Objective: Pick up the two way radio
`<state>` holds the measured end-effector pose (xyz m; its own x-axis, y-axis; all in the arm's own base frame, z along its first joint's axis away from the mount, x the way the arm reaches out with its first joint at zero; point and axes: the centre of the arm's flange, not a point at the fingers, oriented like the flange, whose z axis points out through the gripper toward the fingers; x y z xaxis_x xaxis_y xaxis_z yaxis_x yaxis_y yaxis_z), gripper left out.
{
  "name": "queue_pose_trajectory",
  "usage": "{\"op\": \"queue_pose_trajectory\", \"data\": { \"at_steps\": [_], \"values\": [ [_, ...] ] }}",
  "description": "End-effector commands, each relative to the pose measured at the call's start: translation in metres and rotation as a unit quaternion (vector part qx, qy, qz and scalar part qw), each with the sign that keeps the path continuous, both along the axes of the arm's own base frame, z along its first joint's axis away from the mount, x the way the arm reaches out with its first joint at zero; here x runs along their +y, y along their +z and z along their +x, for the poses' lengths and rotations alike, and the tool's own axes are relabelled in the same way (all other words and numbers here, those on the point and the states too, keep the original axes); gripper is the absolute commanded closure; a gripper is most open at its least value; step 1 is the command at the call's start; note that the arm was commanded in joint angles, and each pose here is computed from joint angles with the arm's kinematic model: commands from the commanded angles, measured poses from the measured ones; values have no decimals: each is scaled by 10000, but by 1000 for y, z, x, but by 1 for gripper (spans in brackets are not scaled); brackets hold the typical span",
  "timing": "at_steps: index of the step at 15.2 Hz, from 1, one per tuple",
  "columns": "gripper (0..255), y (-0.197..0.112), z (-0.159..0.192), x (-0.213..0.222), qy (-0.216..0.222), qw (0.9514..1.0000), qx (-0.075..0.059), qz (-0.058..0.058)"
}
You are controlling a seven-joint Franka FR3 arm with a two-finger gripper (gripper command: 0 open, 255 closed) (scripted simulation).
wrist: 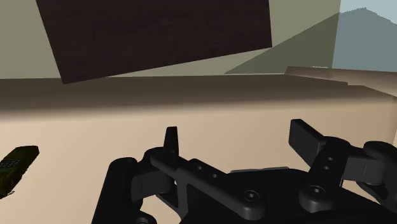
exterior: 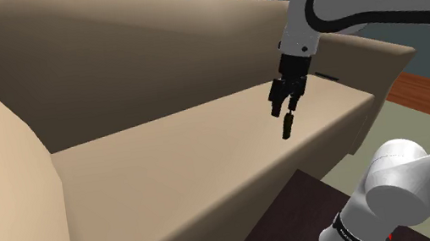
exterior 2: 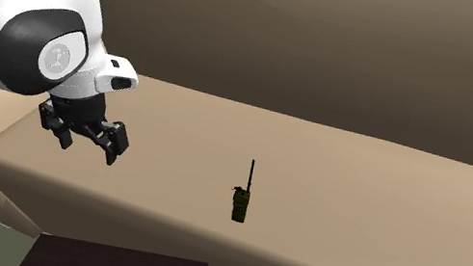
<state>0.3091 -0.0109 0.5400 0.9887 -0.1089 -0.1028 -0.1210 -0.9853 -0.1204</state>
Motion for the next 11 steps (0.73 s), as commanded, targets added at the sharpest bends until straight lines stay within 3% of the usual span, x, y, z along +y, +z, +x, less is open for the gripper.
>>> {"op": "queue_pose_trajectory", "data": {
  "at_steps": [1, 11],
  "values": [
    [0, 0, 0, 0, 0, 10000, 0, 0],
    [0, -61, 9, -100, -275, 9967, -650, -404]
  ]
}}
